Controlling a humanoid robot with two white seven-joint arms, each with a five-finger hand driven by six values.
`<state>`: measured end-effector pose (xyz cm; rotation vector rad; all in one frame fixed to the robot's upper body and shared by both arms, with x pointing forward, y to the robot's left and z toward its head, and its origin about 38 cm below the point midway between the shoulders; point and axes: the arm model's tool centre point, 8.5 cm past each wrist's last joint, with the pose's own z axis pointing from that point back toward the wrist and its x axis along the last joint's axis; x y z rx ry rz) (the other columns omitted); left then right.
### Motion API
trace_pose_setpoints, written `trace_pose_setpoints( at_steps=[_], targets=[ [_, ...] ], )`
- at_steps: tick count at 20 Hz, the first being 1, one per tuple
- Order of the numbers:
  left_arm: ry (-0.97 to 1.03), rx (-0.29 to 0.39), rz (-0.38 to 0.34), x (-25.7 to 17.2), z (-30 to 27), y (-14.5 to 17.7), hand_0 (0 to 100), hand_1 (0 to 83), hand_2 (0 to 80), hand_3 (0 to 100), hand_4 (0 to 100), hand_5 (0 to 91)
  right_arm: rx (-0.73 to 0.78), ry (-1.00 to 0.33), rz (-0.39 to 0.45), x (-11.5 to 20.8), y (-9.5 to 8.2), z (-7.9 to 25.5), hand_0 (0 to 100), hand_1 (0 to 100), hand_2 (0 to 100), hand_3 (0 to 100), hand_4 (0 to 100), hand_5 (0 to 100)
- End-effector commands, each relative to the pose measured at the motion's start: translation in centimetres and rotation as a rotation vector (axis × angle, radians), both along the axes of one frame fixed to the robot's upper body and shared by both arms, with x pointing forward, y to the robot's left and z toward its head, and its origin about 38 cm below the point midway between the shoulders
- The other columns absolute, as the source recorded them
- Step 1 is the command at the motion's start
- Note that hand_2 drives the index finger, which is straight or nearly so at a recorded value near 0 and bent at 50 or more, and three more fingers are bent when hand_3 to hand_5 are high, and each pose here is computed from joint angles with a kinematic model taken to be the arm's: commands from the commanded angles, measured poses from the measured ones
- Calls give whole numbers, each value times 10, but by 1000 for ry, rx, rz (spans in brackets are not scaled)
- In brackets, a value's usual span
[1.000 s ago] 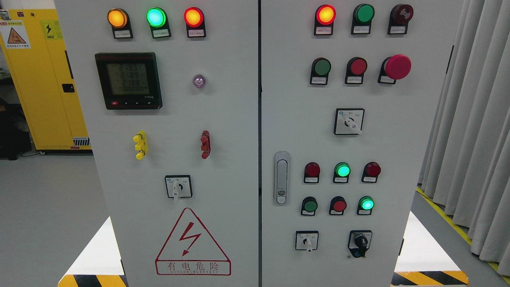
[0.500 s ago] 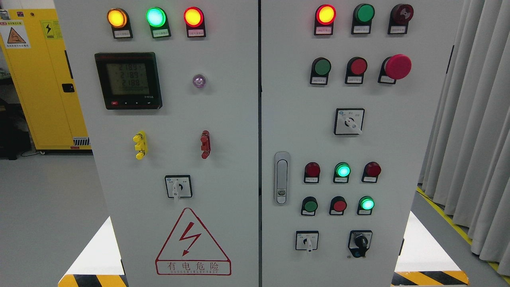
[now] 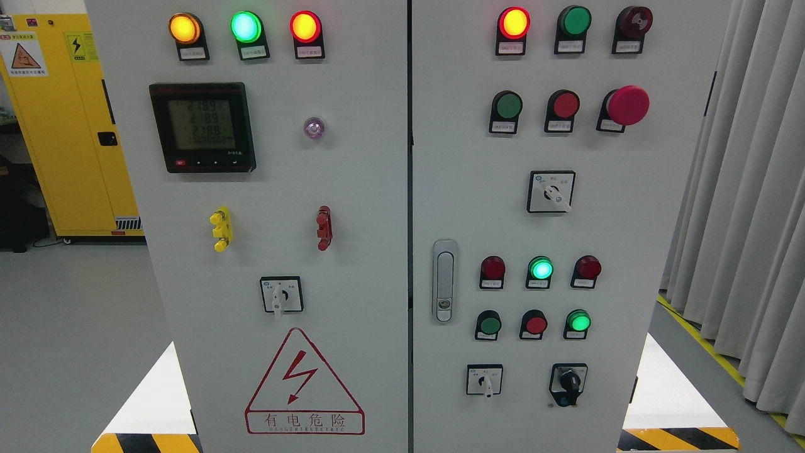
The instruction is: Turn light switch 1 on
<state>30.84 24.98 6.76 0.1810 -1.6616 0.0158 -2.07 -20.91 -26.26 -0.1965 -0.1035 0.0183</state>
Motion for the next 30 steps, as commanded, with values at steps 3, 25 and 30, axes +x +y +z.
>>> trace_pose_setpoints(
  at_steps=[3, 25, 30],
  targets=[
    [-197, -14, 4, 28, 84, -21, 71, 616, 602, 782, 837, 710, 1, 2, -29, -1, 0, 0, 0, 500, 40, 0, 0, 0],
    [-188, 33, 121, 68, 164, -46, 140, 622, 617, 833, 854, 817, 1, 2, -29, -1, 0, 0, 0, 500, 40, 0, 0, 0],
    [-195, 21, 137, 72, 173, -50, 159, 625, 617, 834, 855, 819, 1, 2, -29, -1, 0, 0, 0, 500, 40, 0, 0, 0]
  ],
)
